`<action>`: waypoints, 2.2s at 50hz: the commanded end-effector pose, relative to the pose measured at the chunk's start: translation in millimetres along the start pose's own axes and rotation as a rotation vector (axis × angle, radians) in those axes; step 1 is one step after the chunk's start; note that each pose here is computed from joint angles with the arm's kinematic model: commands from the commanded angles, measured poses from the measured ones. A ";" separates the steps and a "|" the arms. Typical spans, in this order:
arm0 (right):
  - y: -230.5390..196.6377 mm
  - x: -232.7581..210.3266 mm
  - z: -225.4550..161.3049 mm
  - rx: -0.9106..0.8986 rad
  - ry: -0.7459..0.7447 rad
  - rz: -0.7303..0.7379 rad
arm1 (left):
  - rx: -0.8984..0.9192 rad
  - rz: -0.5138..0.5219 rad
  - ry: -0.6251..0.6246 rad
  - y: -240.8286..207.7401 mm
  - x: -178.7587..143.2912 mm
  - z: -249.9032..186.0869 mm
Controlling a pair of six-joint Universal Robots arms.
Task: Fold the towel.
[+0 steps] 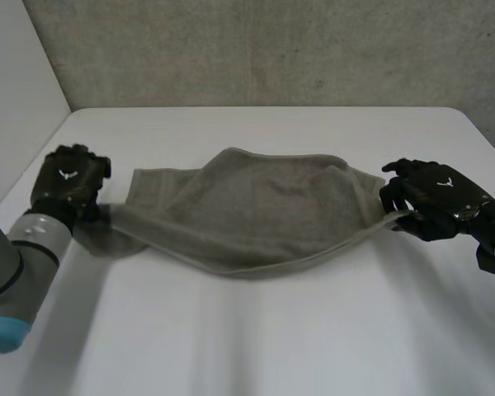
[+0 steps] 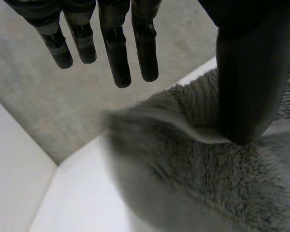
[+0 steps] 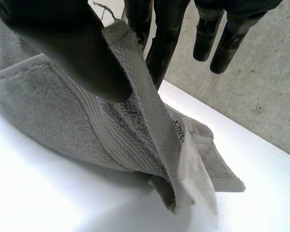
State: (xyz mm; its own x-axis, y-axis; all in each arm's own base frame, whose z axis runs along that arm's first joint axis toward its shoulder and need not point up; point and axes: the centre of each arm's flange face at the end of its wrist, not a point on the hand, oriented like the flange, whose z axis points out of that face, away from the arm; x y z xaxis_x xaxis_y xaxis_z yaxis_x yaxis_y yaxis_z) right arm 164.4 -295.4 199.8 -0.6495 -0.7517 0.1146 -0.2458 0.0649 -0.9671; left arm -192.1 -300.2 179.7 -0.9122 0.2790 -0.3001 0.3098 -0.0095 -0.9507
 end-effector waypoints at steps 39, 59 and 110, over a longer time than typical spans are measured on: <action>6.1 -3.4 -0.5 -0.013 -0.007 0.014 | -0.161 0.054 0.183 22.3 36.9 -49.5; -23.2 9.4 -11.4 0.014 0.039 -0.028 | -0.334 -0.046 0.442 17.9 50.4 -58.8; -33.7 -0.7 -1.9 -0.104 -0.189 -0.095 | -0.313 0.007 0.317 25.8 35.5 39.0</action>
State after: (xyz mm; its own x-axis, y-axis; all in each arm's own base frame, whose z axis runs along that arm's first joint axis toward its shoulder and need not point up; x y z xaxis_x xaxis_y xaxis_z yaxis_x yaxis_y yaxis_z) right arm 169.5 -296.2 235.4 -0.4820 -0.8617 0.1585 -0.3801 0.0427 -0.9240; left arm -229.6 -320.1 138.2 -0.7778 0.5988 -0.1907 0.4256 0.2786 -0.8610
